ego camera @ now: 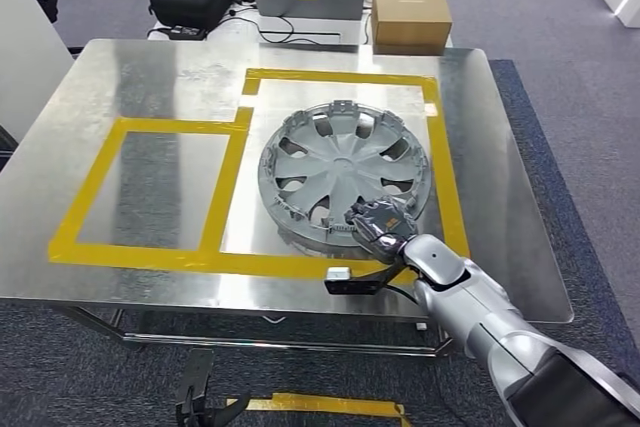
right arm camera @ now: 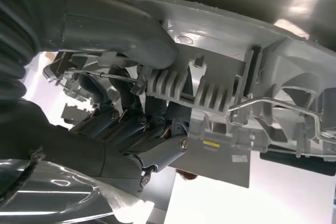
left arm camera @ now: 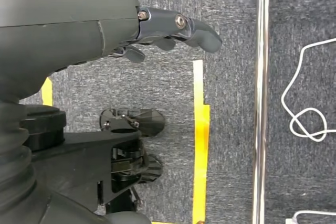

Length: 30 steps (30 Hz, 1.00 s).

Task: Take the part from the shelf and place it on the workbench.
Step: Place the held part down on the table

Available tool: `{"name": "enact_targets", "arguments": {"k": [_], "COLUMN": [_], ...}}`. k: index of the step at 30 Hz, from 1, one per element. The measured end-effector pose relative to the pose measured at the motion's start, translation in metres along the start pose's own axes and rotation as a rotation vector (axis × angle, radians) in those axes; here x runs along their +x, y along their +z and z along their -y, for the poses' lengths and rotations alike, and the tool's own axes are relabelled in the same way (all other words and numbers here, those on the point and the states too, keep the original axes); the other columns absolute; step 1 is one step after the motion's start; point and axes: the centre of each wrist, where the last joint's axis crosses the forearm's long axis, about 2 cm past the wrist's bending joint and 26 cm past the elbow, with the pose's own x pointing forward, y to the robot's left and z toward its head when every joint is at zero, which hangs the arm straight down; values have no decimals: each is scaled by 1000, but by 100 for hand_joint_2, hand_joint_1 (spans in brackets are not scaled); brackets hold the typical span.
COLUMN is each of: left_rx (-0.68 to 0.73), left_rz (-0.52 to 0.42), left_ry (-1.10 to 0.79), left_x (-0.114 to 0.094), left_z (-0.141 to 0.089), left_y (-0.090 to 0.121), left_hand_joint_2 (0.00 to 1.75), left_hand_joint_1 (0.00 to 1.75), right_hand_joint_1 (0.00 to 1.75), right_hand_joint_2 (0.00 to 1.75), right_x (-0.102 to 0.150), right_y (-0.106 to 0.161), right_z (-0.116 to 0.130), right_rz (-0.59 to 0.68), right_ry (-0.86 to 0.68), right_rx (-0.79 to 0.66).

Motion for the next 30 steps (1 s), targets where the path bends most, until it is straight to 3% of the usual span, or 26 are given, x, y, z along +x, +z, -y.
{"name": "enact_targets", "arguments": {"k": [3,7,11,30], "left_rx": [4,5,-6,29], "left_rz": [-1,-9,-3,-12], "left_ry": [0,6,25,2], "left_x": [-1,-4,-2,-2], "left_z": [-1,-2,-2,-4], "left_y": [0,2,1,5], "left_hand_joint_2": [175,175,0,0], "left_hand_joint_1": [0,0,0,0], "right_hand_joint_1": [175,0,0,0], "right_hand_joint_2": [175,0,0,0], "right_x": [-1,-2,-5,-5], "right_y": [0,1,1,6], "right_z": [0,-1,0,-6], "right_rz": [-12,-21,-27,-36], "right_ry": [2,5,7,21], "right_rx": [3,10,7,30]}}
